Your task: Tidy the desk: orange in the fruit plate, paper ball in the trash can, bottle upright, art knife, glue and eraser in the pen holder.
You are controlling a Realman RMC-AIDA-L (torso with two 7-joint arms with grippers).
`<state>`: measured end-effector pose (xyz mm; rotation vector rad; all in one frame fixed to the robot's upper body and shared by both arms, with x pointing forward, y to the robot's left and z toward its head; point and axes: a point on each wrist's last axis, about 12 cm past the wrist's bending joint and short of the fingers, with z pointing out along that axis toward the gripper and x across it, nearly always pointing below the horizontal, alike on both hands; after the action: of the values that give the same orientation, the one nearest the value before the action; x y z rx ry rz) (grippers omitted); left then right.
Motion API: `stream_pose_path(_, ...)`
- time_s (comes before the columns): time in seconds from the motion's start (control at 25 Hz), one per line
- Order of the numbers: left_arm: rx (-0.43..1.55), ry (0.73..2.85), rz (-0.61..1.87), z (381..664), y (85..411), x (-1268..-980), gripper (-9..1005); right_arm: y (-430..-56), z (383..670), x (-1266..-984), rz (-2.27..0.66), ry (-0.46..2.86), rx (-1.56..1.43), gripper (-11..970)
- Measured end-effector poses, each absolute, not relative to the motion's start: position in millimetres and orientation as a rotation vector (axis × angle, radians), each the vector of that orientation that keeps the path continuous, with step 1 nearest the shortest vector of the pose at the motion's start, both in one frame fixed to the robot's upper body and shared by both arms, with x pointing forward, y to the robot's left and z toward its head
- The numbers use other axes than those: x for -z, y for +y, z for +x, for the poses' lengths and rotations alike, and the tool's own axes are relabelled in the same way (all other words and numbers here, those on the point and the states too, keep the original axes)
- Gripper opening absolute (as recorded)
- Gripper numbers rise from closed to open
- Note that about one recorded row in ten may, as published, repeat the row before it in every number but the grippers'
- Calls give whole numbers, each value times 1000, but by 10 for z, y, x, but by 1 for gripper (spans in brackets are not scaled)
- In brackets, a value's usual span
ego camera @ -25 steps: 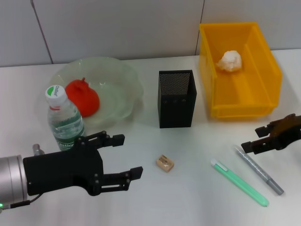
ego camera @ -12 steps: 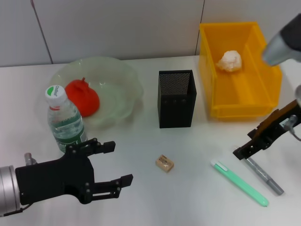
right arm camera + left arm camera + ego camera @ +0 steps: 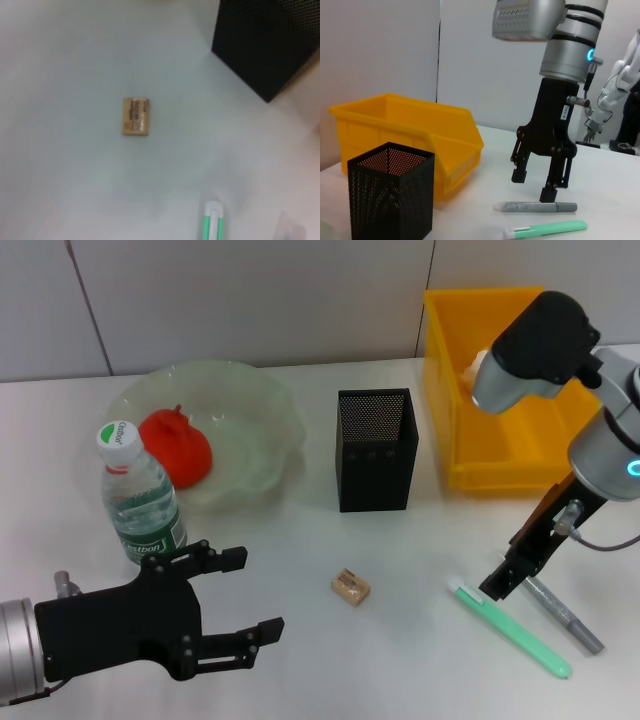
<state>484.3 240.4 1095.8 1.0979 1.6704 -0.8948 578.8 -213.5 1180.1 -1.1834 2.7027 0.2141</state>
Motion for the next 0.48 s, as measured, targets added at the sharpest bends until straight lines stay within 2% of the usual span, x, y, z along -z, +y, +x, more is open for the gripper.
stream_pose_path(0.48,899,1655,1106,4812,2418,-10923,862,-2064,5832,-11658,-1187,2719,-206,733)
